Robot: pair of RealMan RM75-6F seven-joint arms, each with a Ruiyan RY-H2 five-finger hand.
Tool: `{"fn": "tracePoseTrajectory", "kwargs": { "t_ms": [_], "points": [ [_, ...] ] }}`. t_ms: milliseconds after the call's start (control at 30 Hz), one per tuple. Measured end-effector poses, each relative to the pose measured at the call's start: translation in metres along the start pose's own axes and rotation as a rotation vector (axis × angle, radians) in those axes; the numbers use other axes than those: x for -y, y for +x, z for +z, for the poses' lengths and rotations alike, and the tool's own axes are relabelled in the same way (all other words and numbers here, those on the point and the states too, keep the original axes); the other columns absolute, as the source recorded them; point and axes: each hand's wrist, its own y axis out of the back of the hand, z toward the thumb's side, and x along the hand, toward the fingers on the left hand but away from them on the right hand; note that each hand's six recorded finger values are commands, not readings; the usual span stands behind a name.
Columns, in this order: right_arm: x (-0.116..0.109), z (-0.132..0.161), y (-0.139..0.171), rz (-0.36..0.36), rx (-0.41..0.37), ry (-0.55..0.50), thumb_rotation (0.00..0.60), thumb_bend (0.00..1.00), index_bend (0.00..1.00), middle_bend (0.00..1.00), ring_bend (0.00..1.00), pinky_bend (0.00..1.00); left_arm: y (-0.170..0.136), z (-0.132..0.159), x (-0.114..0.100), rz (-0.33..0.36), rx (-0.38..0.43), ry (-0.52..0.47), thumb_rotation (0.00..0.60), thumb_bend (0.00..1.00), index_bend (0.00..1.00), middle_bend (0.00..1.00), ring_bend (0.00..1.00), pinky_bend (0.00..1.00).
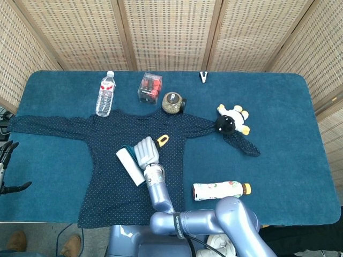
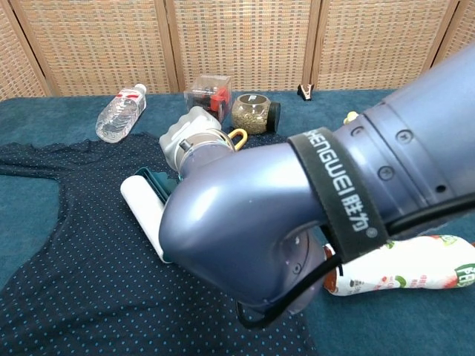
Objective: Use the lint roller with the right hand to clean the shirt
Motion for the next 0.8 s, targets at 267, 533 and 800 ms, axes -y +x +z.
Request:
{"fn": "tracePoseTrajectory", "kwargs": {
  "t_ms": [267, 533, 800],
  "points": [
    [0.027, -0.021, -0.010, 0.016, 0.054, 0.135, 0.600, 0.92, 0.74, 1.00, 1.00, 1.00, 0.002, 0.001, 0.002, -0.004, -0.005, 0.012, 0.600, 0.00, 0.00, 0.00, 0.00, 0.00],
    [0.053, -0.069, -0.022, 0.038, 0.143, 0.196, 0.600, 0.92, 0.74, 1.00, 1.00, 1.00, 0.005, 0.002, 0.007, -0.013, -0.007, 0.028, 0.600, 0.00, 0.00, 0.00, 0.00, 0.00],
    [0.070, -0.103, -0.028, 0.068, 0.210, 0.220, 0.600, 0.92, 0.74, 1.00, 1.00, 1.00, 0.006, 0.004, 0.010, -0.015, -0.008, 0.038, 0.600, 0.00, 0.00, 0.00, 0.00, 0.00]
  ]
}}
